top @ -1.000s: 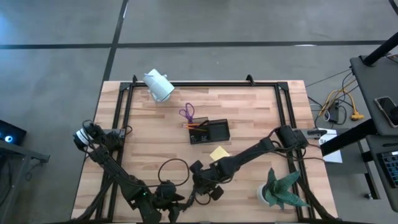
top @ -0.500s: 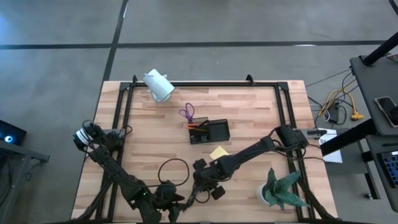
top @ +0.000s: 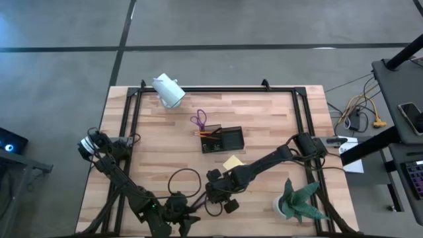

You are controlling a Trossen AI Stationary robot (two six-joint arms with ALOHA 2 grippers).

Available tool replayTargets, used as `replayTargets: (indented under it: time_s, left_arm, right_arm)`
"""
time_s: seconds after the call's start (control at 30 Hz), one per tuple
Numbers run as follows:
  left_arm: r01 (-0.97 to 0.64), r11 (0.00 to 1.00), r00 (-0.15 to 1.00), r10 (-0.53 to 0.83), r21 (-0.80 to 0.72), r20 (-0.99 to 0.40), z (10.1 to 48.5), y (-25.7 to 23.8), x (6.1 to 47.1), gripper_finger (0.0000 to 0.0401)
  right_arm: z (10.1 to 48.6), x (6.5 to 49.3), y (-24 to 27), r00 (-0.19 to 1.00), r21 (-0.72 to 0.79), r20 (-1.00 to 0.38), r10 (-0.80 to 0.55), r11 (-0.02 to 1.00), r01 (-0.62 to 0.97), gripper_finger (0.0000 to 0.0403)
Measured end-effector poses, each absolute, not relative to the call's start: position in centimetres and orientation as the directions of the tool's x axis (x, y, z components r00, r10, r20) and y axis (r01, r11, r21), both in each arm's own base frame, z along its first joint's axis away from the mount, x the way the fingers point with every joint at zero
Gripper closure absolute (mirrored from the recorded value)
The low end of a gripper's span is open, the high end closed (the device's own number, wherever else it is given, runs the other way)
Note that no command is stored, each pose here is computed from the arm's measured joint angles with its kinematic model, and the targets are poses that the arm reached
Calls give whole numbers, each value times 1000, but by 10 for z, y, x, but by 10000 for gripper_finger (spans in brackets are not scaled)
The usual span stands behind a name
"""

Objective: Pick and place office supplies into organizer
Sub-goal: Put the right black pen into the black desk organizer

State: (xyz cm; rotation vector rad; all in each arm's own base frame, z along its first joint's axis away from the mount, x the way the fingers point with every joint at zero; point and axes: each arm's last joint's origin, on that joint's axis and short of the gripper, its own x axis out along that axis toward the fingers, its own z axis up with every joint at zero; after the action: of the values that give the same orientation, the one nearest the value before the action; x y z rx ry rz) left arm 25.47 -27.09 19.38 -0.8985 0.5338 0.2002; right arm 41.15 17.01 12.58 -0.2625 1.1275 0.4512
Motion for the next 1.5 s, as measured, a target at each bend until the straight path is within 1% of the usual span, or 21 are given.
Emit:
replayTargets:
  time_s: [0.27, 0.33, 0.43, 0.6, 0.7, 0.8, 0.9, 1.03, 1.13, 1.37, 1.5]
  left_arm:
    - [-382, 615, 853, -54, -690, -520, 194, -271, 255, 217]
    - [-379, 620, 853, -54, -687, -519, 194, -271, 255, 217]
    - [-357, 642, 859, -59, -678, -509, 200, -271, 255, 217]
    - [-323, 689, 883, -27, -649, -468, 220, -263, 250, 217]
    - [-310, 728, 897, 11, -612, -442, 236, -255, 244, 217]
    - [-302, 764, 914, 62, -570, -401, 256, -244, 236, 217]
    - [-297, 805, 917, 90, -514, -389, 268, -234, 229, 217]
    - [-240, 893, 914, 76, -380, -398, 270, -229, 224, 217]
    - [-196, 942, 909, 70, -272, -410, 268, -229, 223, 217]
    - [-139, 981, 910, 74, -132, -407, 269, -228, 224, 217]
    - [-136, 987, 911, 91, -85, -402, 269, -226, 225, 217]
  right_arm:
    - [134, 414, 173, 345, 89, -907, 242, 911, -404, 375]
    - [141, 414, 177, 356, 102, -900, 252, 915, -391, 375]
    - [160, 416, 180, 402, 100, -879, 258, 922, -373, 376]
    - [183, 413, 180, 476, 60, -855, 203, 952, -299, 376]
    - [194, 406, 178, 482, 36, -863, 152, 970, -242, 376]
    - [201, 400, 176, 472, 10, -877, 95, 984, -179, 376]
    - [211, 394, 176, 494, -23, -869, 33, 994, -107, 377]
    - [237, 382, 179, 563, -45, -826, -26, 999, -19, 377]
    - [249, 373, 183, 594, -64, -802, -64, 998, 21, 377]
    - [251, 361, 191, 577, -95, -808, -117, 993, 69, 377]
    - [250, 359, 196, 582, -104, -803, -129, 992, 77, 377]
